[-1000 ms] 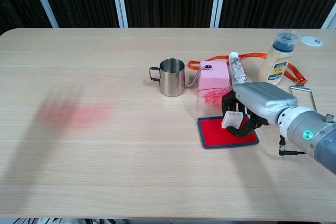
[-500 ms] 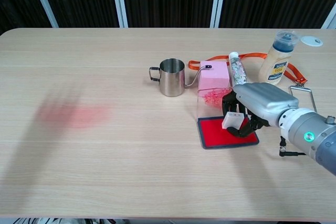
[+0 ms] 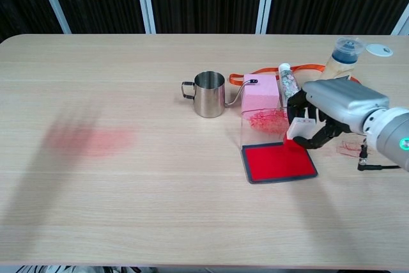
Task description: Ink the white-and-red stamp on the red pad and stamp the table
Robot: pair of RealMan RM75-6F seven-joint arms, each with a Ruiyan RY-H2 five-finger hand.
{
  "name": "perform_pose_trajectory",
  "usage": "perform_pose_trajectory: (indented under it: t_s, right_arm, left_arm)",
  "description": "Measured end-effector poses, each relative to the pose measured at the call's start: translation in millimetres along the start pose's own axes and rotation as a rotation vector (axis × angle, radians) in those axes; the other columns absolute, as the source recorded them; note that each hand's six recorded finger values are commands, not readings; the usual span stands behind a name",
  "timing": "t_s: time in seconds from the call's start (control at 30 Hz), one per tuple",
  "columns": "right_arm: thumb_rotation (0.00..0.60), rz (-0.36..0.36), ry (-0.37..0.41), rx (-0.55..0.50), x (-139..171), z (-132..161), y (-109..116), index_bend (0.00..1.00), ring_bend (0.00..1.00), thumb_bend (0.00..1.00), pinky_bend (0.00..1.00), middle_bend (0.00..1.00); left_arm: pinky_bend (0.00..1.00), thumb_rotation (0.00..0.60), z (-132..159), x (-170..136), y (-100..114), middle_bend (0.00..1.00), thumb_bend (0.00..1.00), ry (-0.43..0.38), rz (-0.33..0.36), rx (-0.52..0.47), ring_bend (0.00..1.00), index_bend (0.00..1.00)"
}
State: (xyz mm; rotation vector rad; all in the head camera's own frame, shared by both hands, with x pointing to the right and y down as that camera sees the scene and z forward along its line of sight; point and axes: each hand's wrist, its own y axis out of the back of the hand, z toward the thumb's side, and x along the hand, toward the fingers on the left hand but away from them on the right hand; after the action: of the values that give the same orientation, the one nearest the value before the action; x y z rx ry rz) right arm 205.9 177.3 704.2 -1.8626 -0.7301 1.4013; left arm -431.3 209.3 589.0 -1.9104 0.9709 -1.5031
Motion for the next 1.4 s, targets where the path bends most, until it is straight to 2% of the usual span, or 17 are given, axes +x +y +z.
perform_pose_trajectory:
  t_s: [0.3, 0.6, 1.4]
  right_arm:
    - [0.600, -0.008, -0.069, 0.035, 17, -51, 15, 0.78, 0.51, 0.61, 0.45, 0.67]
    - [0.600, 0.009, -0.145, 0.012, 30, -89, 7, 0.78, 0.50, 0.60, 0.45, 0.66]
    - [0.600, 0.025, -0.166, -0.048, 25, -99, -21, 0.78, 0.45, 0.52, 0.45, 0.60]
  left_arm:
    - [0.00, 0.600, 2, -2, 0, 0.00, 0.00, -0.007, 0.009, 0.001, 0.00, 0.00]
    - [0.00, 0.600, 2, -4, -2, 0.00, 0.00, -0.004, 0.015, 0.018, 0.00, 0.00]
    - [0.00, 0.600, 0, -5, -4, 0.00, 0.00, 0.015, 0.009, 0.015, 0.00, 0.00]
